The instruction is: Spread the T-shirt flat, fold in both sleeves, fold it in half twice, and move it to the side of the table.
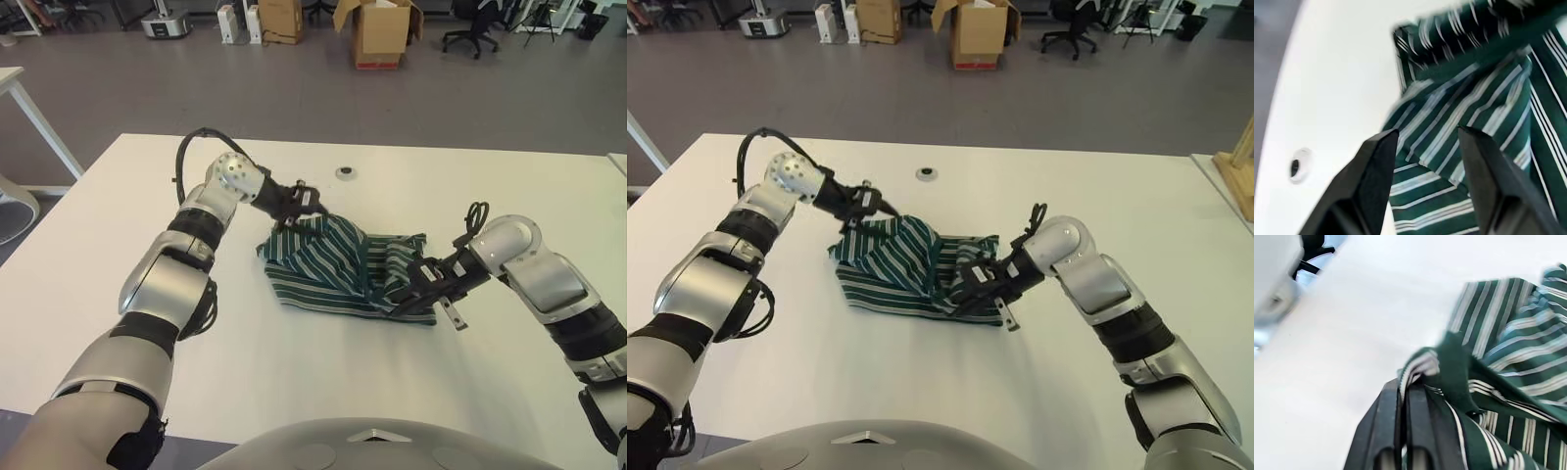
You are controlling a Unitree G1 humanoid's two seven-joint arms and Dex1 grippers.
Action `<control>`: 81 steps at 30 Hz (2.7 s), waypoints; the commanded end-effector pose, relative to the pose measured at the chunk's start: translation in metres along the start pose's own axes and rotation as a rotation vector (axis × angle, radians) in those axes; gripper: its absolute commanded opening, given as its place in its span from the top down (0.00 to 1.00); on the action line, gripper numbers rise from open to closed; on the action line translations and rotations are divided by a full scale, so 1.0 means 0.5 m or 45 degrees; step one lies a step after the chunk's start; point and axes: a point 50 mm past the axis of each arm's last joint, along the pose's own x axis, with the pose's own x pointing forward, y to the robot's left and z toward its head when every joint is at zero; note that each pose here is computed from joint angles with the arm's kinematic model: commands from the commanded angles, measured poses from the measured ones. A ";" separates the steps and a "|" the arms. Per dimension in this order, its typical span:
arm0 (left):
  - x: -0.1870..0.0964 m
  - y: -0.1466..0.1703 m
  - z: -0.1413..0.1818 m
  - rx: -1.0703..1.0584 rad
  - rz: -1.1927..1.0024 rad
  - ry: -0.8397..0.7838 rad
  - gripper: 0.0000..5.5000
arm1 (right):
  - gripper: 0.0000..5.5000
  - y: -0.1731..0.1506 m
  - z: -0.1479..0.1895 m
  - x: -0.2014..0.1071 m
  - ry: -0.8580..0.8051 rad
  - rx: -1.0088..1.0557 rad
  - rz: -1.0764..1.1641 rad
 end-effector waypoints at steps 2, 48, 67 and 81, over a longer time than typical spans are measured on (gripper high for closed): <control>0.021 -0.007 0.012 0.215 -0.227 0.129 0.59 | 0.99 0.039 0.020 0.016 -0.026 0.048 0.151; 0.023 0.064 0.035 -0.626 0.230 -0.439 0.59 | 0.99 0.061 0.039 0.050 -0.162 0.156 0.058; 0.051 0.026 0.008 -0.467 0.159 -0.301 0.59 | 0.99 -0.083 -0.115 -0.019 0.234 0.284 -0.620; -0.022 -0.077 -0.096 -0.660 -0.234 0.018 0.59 | 0.99 -0.097 -0.080 0.142 -0.182 0.144 -0.661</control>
